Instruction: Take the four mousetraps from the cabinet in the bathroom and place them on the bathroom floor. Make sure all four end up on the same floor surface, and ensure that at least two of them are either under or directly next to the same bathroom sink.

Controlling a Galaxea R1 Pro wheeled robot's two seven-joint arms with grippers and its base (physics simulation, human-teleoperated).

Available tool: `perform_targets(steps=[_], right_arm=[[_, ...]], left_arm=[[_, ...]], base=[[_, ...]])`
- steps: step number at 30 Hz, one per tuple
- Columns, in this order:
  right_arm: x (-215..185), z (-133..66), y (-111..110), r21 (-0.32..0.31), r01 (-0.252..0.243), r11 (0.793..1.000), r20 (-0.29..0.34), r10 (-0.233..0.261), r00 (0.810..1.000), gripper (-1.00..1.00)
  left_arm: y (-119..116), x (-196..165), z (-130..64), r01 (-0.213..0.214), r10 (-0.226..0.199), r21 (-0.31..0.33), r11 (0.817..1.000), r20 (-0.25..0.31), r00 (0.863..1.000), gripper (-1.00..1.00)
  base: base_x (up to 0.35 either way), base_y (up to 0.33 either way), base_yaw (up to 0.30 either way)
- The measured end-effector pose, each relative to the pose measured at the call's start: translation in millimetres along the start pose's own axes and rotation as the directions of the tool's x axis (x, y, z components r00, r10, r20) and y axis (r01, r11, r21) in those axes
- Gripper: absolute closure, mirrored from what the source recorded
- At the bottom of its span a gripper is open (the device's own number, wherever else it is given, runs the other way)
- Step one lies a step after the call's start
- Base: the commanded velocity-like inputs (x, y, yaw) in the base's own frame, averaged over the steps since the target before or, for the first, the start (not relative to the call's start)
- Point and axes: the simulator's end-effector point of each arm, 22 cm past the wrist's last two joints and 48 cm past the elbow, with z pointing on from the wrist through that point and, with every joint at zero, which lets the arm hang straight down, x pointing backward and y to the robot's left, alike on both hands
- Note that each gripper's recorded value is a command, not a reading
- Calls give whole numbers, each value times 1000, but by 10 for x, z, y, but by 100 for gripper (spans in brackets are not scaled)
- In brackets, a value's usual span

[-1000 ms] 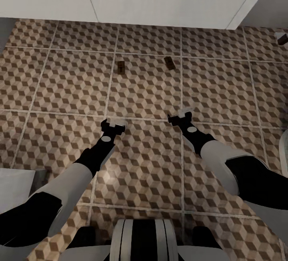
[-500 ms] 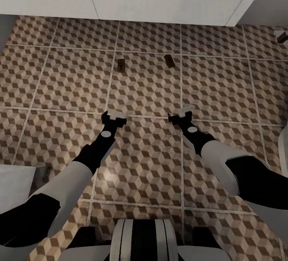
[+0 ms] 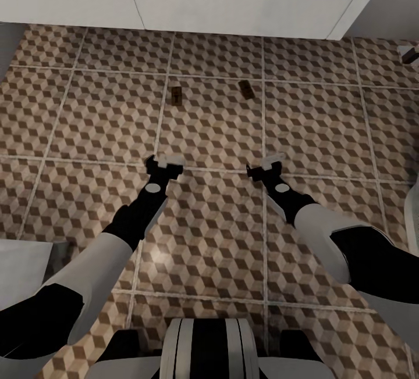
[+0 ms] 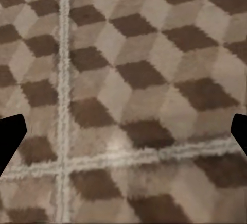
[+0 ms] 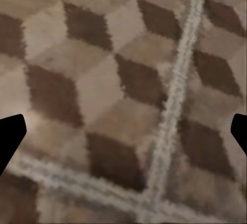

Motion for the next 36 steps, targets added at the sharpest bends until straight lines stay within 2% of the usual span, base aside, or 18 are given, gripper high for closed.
perform_targets(steps=[9,16,23,36], right_arm=[[-164,-46,-71,9,3,1000,20,-4,1000,-100],[-171,-46,-75,7,4,1000,24,-5,1000,-100],[-126,-51,-231,25,12,1000,18,-12,1000,-100],[-107,-54,-298,33,15,999,16,-16,1000,-100]], left_arm=[[238,-159,-65,0,1,-97,995,15,1000,-100],[256,-158,-67,0,1,-106,994,14,1000,-100],[258,-142,-66,1,0,-108,994,10,1000,-100],[259,-143,-67,0,1,-108,994,11,1000,-100]], base=[[0,0,0],[0,0,0],[0,0,0],[0,0,0]])
